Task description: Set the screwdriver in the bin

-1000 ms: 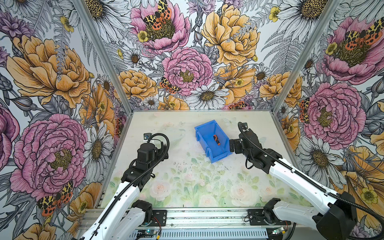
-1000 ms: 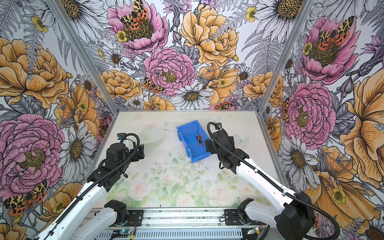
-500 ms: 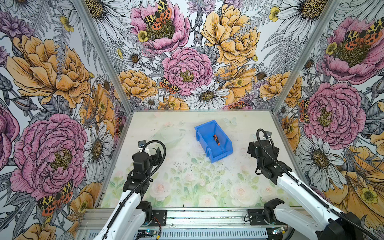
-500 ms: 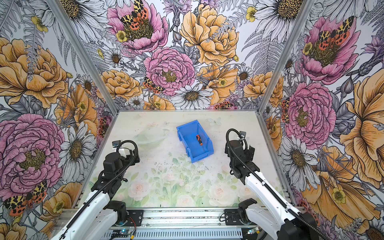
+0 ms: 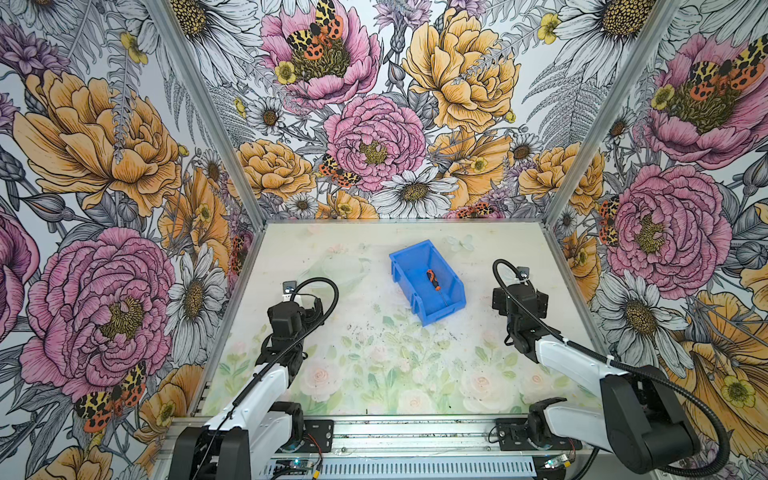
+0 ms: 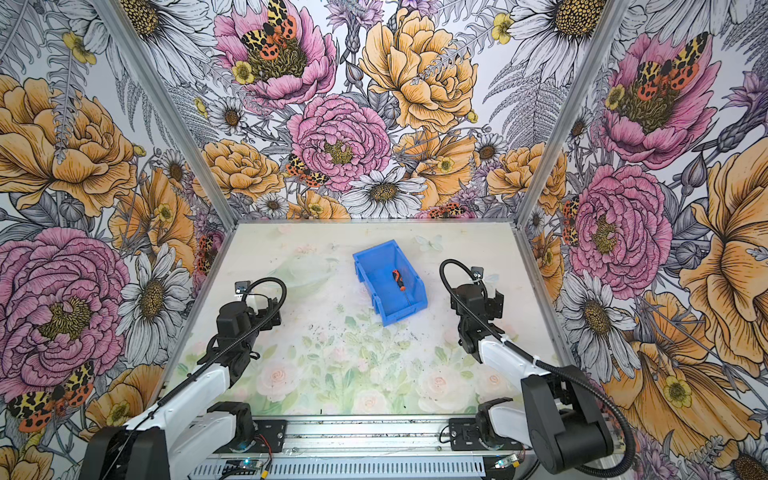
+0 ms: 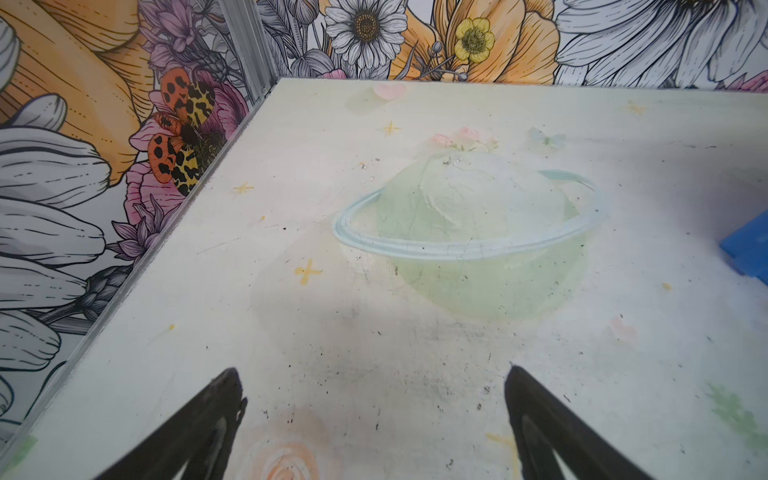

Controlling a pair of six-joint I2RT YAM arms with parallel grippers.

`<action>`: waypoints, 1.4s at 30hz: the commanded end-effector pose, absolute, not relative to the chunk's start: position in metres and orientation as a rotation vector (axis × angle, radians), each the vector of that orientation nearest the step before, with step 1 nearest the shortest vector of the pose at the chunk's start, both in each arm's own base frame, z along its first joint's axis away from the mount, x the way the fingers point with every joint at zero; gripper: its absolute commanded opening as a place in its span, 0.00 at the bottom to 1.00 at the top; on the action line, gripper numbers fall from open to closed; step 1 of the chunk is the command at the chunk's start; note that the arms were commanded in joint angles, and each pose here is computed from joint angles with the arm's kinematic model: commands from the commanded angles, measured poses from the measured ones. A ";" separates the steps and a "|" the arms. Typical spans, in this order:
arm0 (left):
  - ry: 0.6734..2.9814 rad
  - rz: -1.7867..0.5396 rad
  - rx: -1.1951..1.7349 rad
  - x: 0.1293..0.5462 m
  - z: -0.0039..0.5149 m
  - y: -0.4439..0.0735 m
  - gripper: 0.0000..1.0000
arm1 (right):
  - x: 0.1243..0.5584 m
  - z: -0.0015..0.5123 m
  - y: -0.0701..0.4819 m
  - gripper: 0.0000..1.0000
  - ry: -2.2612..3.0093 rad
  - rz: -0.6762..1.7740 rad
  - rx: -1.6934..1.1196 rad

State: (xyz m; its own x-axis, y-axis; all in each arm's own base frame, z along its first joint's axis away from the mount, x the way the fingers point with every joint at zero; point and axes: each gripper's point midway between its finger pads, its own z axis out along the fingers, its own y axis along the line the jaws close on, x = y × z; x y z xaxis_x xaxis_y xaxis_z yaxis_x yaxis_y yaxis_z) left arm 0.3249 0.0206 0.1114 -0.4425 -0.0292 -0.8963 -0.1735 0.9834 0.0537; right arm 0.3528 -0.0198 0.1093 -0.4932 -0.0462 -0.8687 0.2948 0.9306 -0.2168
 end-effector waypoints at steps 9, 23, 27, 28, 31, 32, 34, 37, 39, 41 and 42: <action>1.852 0.194 -0.234 0.398 0.144 0.041 0.99 | 0.401 0.125 -0.041 1.00 1.876 -0.360 0.234; 1.776 0.038 -0.125 0.407 0.128 0.021 0.99 | 0.401 0.120 -0.041 0.99 1.861 -0.253 0.218; 1.770 0.043 -0.128 0.406 0.128 0.021 0.99 | 0.399 0.115 -0.035 0.99 1.814 -0.183 0.164; 1.768 0.043 -0.128 0.406 0.128 0.021 0.99 | 0.399 0.111 -0.036 1.00 1.844 -0.186 0.169; 1.762 0.053 -0.125 0.406 0.129 0.019 0.99 | 0.399 0.112 -0.036 0.99 1.845 -0.180 0.174; 1.762 0.055 -0.120 0.406 0.129 0.019 0.99 | 0.399 0.112 -0.036 0.99 1.832 -0.186 0.165; 1.761 0.056 -0.120 0.406 0.129 0.019 0.99 | 0.399 0.114 -0.036 1.00 1.831 -0.183 0.168; 1.762 0.061 -0.115 0.406 0.129 0.018 0.99 | 0.398 0.113 -0.036 0.99 1.831 -0.186 0.169; 1.756 0.073 -0.101 0.405 0.130 0.014 0.99 | 0.398 0.114 -0.036 0.99 1.831 -0.185 0.171; 1.756 0.071 -0.097 0.405 0.130 0.014 0.98 | 0.398 0.113 -0.036 1.00 1.834 -0.183 0.171; 1.757 0.071 -0.099 0.405 0.129 0.014 0.99 | 0.398 0.113 -0.036 0.99 1.832 -0.182 0.170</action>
State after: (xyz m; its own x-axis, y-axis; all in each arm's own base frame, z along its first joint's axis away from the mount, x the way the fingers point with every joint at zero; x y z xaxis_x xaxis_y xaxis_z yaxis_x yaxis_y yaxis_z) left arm 0.4062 0.0169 0.1277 -0.2048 -0.0468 -0.9777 -0.1194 0.9926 -0.0225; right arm 0.3959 -0.0376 0.1059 -0.2971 0.0255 -0.9545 0.2233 0.9738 -0.0435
